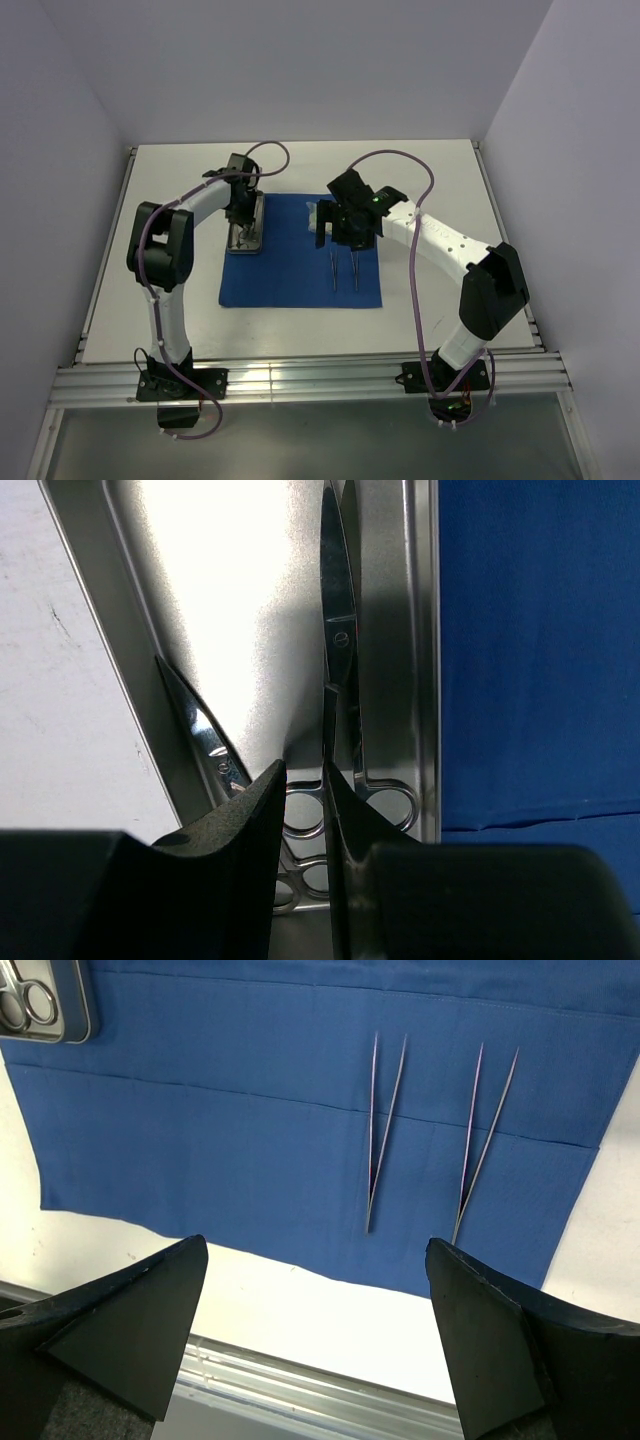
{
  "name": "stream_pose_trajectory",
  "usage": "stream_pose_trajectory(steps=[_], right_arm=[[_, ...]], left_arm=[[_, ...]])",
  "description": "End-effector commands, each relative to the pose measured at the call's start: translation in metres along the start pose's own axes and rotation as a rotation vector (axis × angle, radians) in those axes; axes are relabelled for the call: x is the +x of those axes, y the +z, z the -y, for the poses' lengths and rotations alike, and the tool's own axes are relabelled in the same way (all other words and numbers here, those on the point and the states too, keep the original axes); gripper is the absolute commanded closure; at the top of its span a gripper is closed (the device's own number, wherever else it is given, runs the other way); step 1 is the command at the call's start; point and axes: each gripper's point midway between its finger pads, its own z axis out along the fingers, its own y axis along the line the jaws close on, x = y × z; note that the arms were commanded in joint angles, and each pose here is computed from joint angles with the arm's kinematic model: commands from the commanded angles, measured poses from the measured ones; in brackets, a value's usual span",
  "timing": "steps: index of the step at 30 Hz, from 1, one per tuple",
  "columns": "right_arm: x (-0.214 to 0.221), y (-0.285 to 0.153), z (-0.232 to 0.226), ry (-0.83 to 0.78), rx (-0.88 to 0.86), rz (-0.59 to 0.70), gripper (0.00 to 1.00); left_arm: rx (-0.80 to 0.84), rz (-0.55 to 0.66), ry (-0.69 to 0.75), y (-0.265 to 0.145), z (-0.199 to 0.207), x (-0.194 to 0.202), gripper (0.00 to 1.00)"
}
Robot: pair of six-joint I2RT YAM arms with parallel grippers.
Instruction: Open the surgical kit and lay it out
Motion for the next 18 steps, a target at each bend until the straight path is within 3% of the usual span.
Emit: stream_pose_trajectory(steps=[1, 18], right_arm=[[-0.010, 0.001, -0.001, 0.000, -0.010, 0.028, 0.03], [-0.010, 0.001, 0.002, -0.001, -0.009, 0.026, 0.03]], left_arm=[[0.027, 0.036, 0.021, -0.004, 0.009, -0.015, 0.73], [0.003, 0.006, 0.030, 0.005, 0.010, -0.010, 0.74]])
